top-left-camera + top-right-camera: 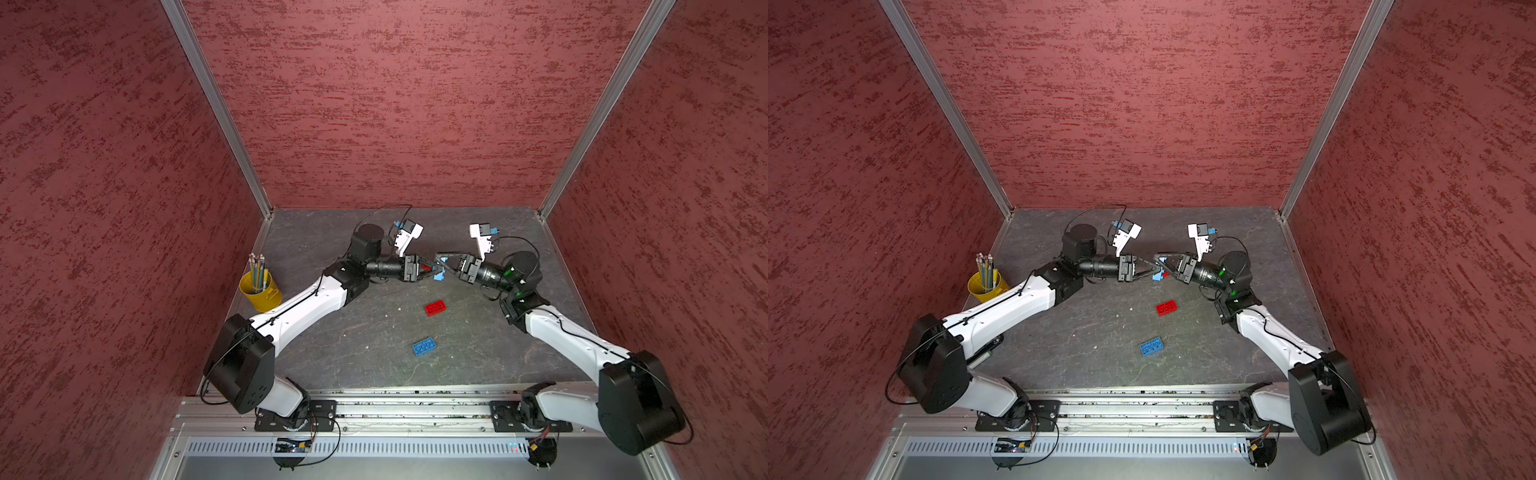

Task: Assemble a rectangle with lego
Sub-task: Place the lego brick at the center of the board.

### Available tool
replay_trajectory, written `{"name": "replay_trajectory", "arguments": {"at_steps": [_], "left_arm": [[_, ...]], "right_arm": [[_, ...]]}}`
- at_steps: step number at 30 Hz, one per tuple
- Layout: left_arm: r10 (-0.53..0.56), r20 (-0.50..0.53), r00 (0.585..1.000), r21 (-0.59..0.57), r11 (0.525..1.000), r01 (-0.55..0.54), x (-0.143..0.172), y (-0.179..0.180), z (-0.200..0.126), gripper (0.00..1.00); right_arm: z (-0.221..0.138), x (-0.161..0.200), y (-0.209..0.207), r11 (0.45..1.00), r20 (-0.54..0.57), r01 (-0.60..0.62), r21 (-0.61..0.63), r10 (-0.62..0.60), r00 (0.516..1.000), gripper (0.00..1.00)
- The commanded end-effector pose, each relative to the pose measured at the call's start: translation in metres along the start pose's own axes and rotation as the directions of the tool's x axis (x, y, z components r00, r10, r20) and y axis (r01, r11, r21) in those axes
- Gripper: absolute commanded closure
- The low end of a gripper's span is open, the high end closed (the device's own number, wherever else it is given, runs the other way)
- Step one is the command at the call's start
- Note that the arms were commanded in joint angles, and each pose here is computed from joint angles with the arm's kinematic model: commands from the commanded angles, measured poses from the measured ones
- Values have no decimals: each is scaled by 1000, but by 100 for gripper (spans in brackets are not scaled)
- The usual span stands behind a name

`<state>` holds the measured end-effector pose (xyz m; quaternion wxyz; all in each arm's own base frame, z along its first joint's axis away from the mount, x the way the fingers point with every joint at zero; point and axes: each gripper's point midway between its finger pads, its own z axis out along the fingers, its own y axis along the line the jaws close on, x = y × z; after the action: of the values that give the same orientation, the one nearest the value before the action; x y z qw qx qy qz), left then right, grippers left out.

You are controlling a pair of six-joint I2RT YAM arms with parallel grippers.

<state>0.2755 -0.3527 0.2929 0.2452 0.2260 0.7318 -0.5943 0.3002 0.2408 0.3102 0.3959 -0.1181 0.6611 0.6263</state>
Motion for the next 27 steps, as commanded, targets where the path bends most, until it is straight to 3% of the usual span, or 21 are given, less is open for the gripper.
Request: {"name": "replay_trajectory", "arguments": {"at_steps": [1,6,10,12,16,19,21,24,27], "left_arm": [[-1,33,999,-69,998,3,-7,8,-9,33],[-24,97,995,-231,972,46,-8,33,-54,23],[-19,215,977,-420,901,109,-12,55,-110,10],[-1,263,965,-584,796,160,-11,76,-143,0],[-32,326,945,-803,518,295,-1,114,-204,0],[-57,381,923,-843,390,372,6,131,-233,0],[-60,424,904,-846,328,419,11,139,-247,0],[-60,477,877,-827,307,471,17,146,-262,0],[-51,510,859,-806,320,498,23,151,-270,0]], "right_arm": [[3,-11,0,996,11,59,59,-60,998,80],[3,-14,-15,981,-25,92,171,-89,996,79],[6,-11,-40,941,-96,148,305,-124,988,78],[13,-7,-51,906,-158,200,372,-151,976,78],[39,11,-72,831,-310,312,461,-178,934,76],[74,32,-77,832,-388,346,433,-175,905,75],[73,55,-104,745,-498,442,499,-171,850,74],[82,78,-126,699,-565,477,533,-126,815,74],[87,90,-148,678,-555,431,595,-41,831,74]]}}
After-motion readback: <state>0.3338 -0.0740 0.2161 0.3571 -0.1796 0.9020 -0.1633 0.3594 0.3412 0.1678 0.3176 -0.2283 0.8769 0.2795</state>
